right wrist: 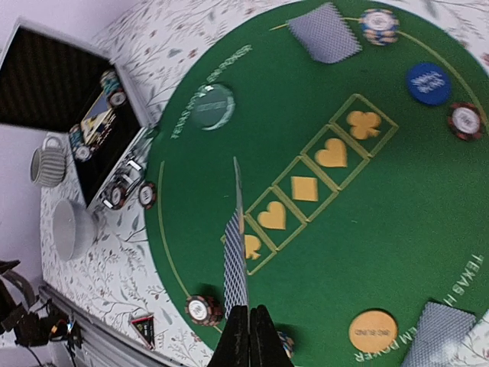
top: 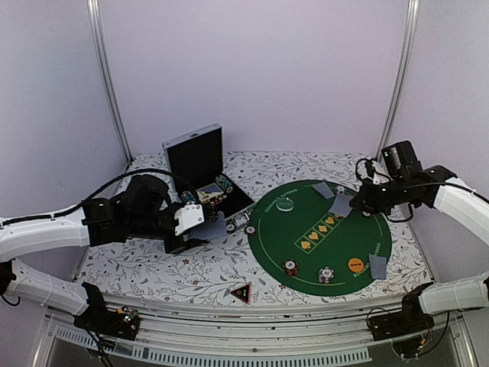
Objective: Distribute texas hold em gaming equipment
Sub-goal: Distribute the poker card in the big blind area.
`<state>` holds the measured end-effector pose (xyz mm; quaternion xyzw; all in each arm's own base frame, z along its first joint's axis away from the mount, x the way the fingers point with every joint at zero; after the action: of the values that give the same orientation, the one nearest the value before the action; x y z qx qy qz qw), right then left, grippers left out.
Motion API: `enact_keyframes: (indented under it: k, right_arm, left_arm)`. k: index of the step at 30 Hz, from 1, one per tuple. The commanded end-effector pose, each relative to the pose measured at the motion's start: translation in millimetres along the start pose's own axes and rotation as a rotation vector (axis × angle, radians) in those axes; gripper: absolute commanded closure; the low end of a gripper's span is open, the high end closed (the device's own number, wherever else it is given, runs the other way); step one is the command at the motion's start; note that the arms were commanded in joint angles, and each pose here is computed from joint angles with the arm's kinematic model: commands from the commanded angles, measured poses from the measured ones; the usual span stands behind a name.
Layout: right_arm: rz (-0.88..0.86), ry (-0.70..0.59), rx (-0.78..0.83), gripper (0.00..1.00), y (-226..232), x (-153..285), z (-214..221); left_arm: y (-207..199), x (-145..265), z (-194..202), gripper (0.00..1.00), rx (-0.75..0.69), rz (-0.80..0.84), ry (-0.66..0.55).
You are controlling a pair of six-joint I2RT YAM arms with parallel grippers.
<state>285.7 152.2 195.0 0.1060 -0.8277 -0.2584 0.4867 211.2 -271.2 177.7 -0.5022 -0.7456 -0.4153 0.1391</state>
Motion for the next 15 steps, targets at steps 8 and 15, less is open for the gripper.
enact_keyframes:
  k: [8, 15]
  right_arm:
    - [0.276, -0.253, -0.534, 0.98, -104, 62, 15]
    - [0.333, -0.145, -0.694, 0.99, -123, 39, 49]
  left_arm:
    - [6, 6, -11, 0.41, 0.001, -0.017, -0.058]
    - [7, 7, -12, 0.41, 0.001, -0.017, -0.062]
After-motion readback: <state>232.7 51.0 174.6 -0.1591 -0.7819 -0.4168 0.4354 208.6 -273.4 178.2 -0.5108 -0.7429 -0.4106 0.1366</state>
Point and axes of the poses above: each gripper's point midway between its finger pads, its own x axis back along the fingers, its own y axis along the line the jaws close on, z = x × y, the point moved 1 cm from there along x, back along the fingers, and after that the axes turned 8 degrees about -x, right-handed, at the moved point
